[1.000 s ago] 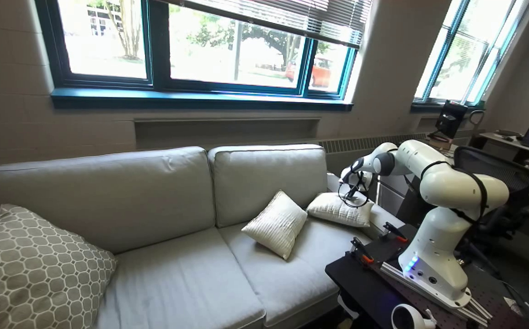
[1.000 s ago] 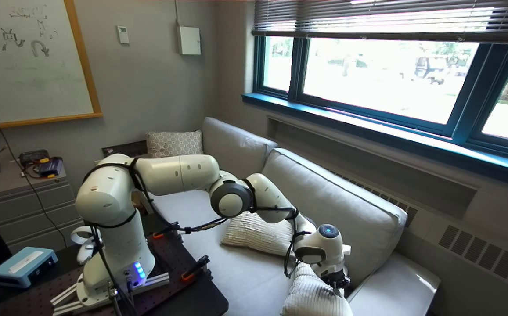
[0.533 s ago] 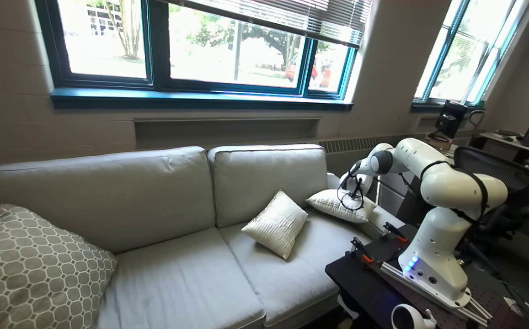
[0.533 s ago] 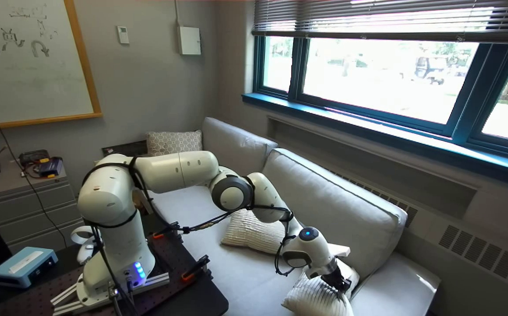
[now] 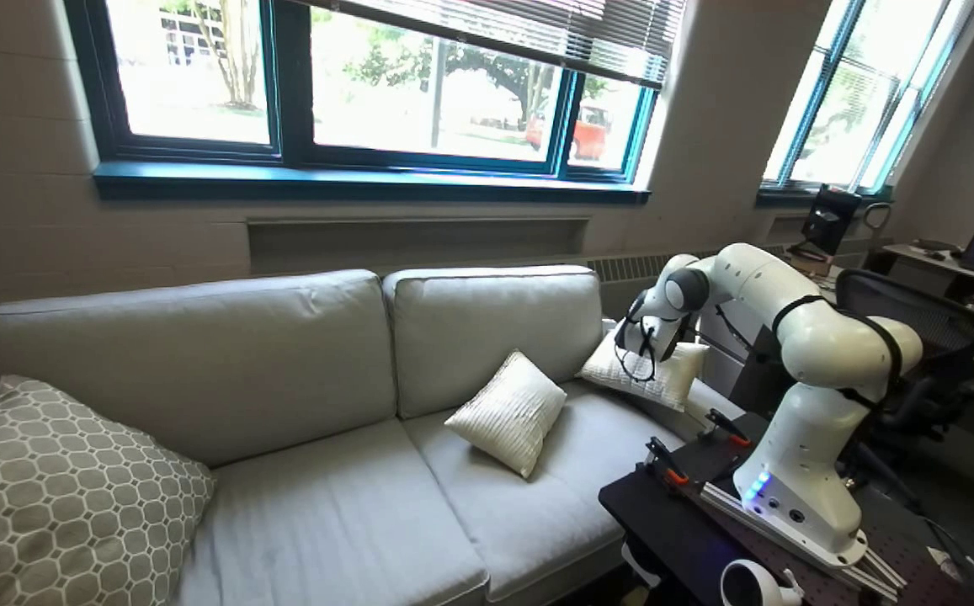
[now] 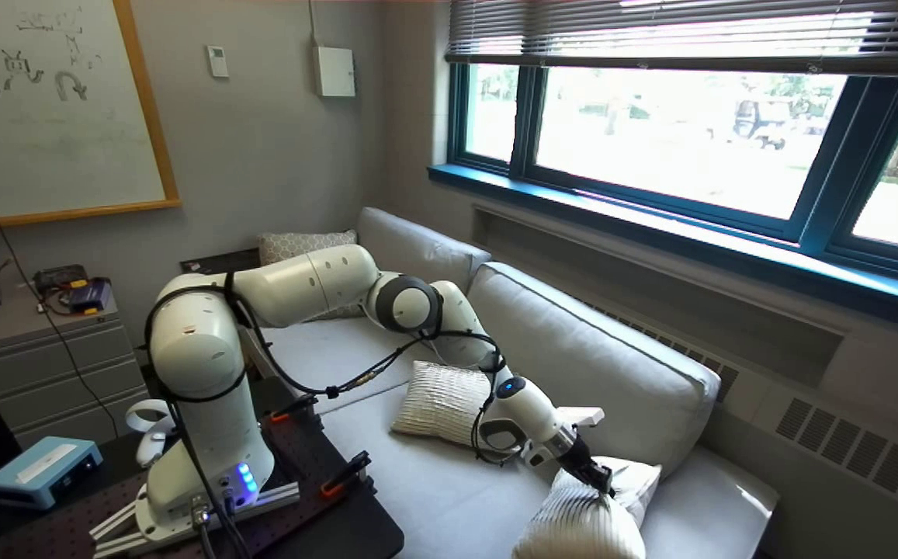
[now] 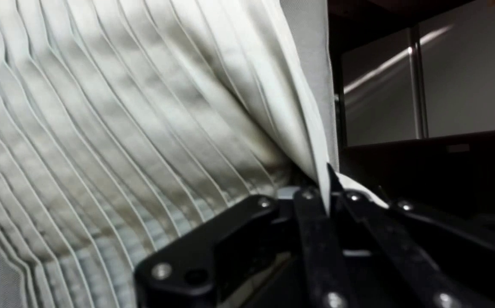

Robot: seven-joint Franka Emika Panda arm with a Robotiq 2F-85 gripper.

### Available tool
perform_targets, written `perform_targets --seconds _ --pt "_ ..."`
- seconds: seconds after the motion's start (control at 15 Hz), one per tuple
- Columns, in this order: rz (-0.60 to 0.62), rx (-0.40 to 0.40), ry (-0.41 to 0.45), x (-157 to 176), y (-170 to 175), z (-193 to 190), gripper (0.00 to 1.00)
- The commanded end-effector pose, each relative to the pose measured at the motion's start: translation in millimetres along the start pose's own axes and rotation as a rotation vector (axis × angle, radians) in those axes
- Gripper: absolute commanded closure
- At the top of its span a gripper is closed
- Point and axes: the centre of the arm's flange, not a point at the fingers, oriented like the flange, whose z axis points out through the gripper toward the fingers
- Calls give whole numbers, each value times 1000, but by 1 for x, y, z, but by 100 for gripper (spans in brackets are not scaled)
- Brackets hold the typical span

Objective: Set the striped pillows against the armrest

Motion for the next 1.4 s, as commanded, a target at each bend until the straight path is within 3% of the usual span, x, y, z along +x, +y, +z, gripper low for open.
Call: perform_targets --seconds 0.0,0.13,0.33,0.73,1.33 --pt "46 125 18 -3 -35 -53 98" --pt "89 193 41 -2 -53 -59 98" --pt "132 228 77 11 -64 -60 98" --pt "167 218 105 29 -59 -65 98" --pt "211 232 57 2 -45 -80 98"
